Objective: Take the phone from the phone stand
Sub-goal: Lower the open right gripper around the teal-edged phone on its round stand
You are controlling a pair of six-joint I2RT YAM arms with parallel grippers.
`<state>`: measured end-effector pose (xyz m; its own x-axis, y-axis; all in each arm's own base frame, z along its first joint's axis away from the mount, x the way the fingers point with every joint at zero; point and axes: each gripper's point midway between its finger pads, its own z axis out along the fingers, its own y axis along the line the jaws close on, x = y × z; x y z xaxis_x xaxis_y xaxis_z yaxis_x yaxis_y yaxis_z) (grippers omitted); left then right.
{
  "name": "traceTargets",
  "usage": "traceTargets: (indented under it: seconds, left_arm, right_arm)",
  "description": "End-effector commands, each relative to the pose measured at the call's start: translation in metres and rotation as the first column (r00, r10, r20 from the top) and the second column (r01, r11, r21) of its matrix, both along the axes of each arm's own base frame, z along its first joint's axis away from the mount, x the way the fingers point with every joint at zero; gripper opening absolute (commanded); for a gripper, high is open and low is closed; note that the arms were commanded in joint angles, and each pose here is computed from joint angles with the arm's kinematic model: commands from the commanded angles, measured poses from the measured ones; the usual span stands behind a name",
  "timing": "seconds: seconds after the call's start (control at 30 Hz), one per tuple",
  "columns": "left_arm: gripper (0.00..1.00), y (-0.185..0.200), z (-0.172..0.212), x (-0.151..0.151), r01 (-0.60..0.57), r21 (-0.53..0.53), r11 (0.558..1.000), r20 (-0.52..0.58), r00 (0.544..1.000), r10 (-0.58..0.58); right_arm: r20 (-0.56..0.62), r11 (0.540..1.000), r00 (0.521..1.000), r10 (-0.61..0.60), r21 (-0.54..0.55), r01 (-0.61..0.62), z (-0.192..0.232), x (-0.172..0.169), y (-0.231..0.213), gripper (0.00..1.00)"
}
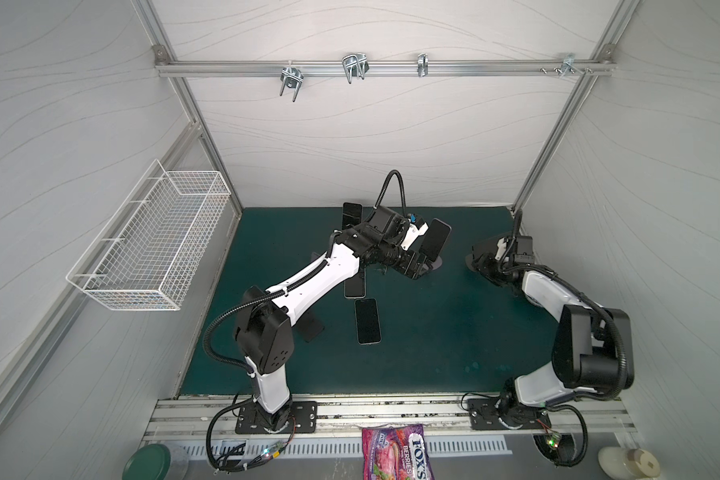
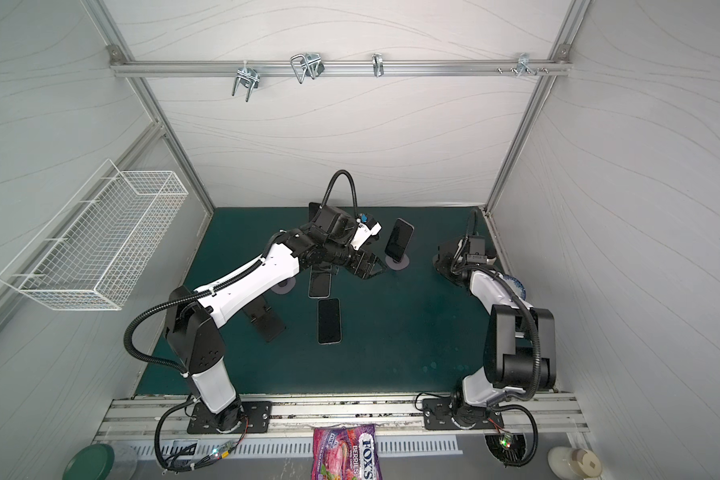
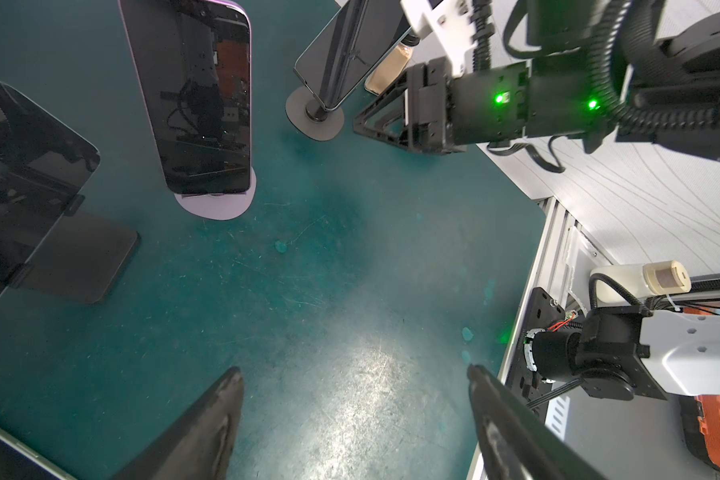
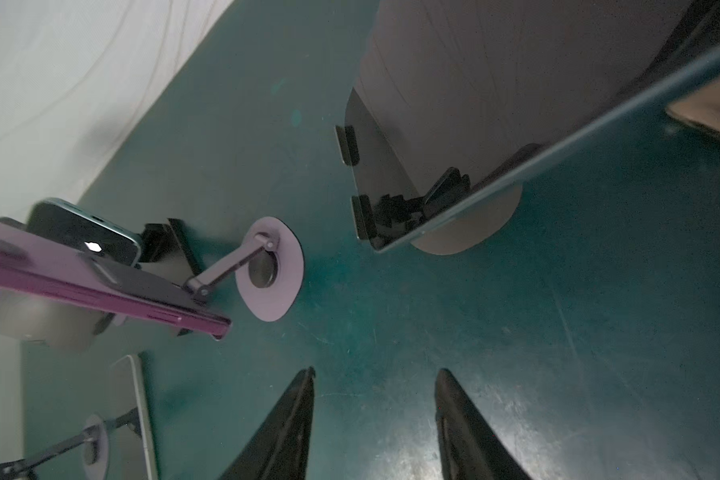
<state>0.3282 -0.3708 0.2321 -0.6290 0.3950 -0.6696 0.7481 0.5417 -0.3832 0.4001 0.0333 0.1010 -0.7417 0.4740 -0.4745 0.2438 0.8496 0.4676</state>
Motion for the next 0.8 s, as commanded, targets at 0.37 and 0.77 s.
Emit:
traceTargets:
  seconds: [0.37,0.77]
  left_arm:
    - [0.85,-0.007,-0.011,0.002,0.031,0.001,1.000,0.006,1.000,-0.031]
    - [0.85,-0.006,-0.013,0.001,0.032,0.007,0.999,0.005,0.999,-0.032]
  right_arm:
    - [0.022,0.991,0.993,-0.118,-0.068,0.120,-0.010,0.031,-0.012,0.48]
    - [-0.016,0.994,0.996,-0.093,-0.065,0.092,0.009,0.011,-0.009,0.51]
